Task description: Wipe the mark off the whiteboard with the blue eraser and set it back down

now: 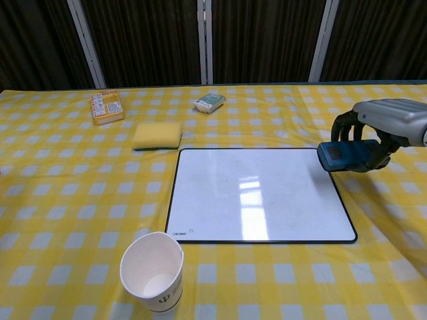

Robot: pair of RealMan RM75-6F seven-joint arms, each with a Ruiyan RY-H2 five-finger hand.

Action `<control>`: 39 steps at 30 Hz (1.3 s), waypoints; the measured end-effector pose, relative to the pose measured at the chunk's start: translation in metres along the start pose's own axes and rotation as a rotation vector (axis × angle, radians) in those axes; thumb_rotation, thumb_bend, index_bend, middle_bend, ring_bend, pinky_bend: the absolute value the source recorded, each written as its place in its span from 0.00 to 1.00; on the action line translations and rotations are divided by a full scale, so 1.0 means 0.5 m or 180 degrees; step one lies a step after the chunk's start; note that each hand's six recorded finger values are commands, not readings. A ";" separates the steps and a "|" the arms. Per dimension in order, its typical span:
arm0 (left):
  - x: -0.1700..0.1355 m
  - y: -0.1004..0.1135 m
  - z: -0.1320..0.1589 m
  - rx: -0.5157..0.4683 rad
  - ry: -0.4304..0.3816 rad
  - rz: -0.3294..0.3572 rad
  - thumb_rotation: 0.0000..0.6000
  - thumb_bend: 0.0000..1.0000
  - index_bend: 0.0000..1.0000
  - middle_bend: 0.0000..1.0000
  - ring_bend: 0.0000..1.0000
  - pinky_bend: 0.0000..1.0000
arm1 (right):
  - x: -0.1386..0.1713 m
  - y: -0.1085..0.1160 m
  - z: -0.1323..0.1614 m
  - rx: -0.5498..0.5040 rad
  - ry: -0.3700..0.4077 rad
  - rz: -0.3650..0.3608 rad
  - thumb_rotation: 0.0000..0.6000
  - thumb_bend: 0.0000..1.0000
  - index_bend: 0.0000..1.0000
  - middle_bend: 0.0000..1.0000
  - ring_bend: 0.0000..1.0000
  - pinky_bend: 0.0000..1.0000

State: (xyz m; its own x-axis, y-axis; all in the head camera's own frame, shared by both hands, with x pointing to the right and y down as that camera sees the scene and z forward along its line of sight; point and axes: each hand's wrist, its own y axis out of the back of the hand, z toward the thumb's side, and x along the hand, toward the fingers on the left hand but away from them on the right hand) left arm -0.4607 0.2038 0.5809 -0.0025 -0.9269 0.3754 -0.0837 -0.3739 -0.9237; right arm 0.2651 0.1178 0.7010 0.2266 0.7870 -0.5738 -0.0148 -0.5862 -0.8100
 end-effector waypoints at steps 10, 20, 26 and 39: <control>0.000 -0.001 0.001 0.0001 0.0000 0.0000 1.00 0.00 0.00 0.00 0.00 0.00 | 0.000 -0.036 -0.034 0.0252 -0.0063 0.0125 1.00 0.27 0.44 0.25 0.28 0.15; -0.001 0.000 0.001 -0.0006 -0.0002 0.0011 1.00 0.00 0.00 0.00 0.00 0.00 | 0.007 -0.029 -0.040 0.0468 -0.0125 0.0039 1.00 0.18 0.07 0.00 0.00 0.00; -0.005 0.007 -0.001 -0.0026 -0.0004 0.0038 1.00 0.00 0.00 0.00 0.00 0.00 | 0.035 -0.005 -0.038 0.0350 -0.0162 -0.0094 1.00 0.17 0.05 0.00 0.00 0.00; -0.021 0.015 0.007 -0.0046 -0.0074 0.0081 1.00 0.00 0.00 0.00 0.00 0.00 | 0.204 0.055 -0.114 0.0090 -0.0202 -0.0766 1.00 0.17 0.00 0.00 0.00 0.00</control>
State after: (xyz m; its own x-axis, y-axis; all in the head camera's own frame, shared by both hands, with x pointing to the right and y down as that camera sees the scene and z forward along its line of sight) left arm -0.4580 0.2103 0.5697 0.0183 -0.9367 0.3497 -0.0982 -0.3497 -0.9317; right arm 0.3431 0.1711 0.6268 0.1651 0.9144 -0.3696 0.0048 -0.3755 -0.9268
